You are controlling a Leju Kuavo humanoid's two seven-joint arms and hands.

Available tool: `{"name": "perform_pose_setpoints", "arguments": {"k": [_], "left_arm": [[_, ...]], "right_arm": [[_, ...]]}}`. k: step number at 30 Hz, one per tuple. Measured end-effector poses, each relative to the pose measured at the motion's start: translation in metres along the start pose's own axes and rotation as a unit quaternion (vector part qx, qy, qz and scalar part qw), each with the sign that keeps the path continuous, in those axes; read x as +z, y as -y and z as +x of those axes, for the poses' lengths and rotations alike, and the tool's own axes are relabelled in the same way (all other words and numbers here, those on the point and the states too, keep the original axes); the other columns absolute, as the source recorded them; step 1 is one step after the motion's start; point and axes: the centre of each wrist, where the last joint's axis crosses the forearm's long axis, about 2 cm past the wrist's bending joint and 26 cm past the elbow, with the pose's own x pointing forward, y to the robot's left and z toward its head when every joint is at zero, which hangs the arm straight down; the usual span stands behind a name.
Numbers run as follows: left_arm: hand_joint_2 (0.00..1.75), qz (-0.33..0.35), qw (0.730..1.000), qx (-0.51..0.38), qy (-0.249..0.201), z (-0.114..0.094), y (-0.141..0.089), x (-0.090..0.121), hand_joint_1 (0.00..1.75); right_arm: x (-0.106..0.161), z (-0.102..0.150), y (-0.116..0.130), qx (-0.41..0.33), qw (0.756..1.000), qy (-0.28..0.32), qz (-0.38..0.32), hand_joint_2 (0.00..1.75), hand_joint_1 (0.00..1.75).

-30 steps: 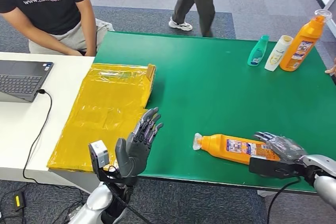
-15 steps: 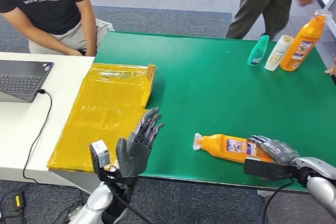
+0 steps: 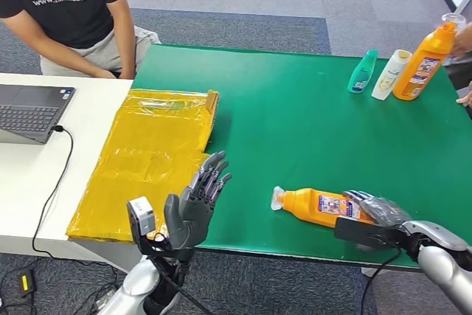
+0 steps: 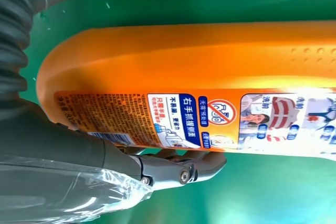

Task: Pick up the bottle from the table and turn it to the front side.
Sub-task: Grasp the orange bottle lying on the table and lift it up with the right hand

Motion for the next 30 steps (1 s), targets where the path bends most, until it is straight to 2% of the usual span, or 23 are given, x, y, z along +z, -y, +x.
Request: {"name": "perform_pose_setpoints", "arguments": {"k": [14, 24, 30], "left_arm": [[0.00, 0.002, 1.000, 0.004, 0.000, 0.000, 0.000, 0.000, 0.00], [0.00, 0.002, 1.000, 0.005, 0.001, 0.000, 0.000, -0.001, 0.00], [0.00, 0.002, 1.000, 0.005, 0.001, 0.000, 0.000, -0.001, 0.00]], "right_arm": [[-0.008, -0.010, 0.000, 0.000, 0.999, -0.037, 0.005, 1.75, 0.00], [-0.008, -0.013, 0.000, -0.003, 0.999, -0.039, 0.013, 1.75, 0.01], [-0.008, -0.013, 0.000, -0.003, 0.999, -0.039, 0.013, 1.75, 1.19]]}}
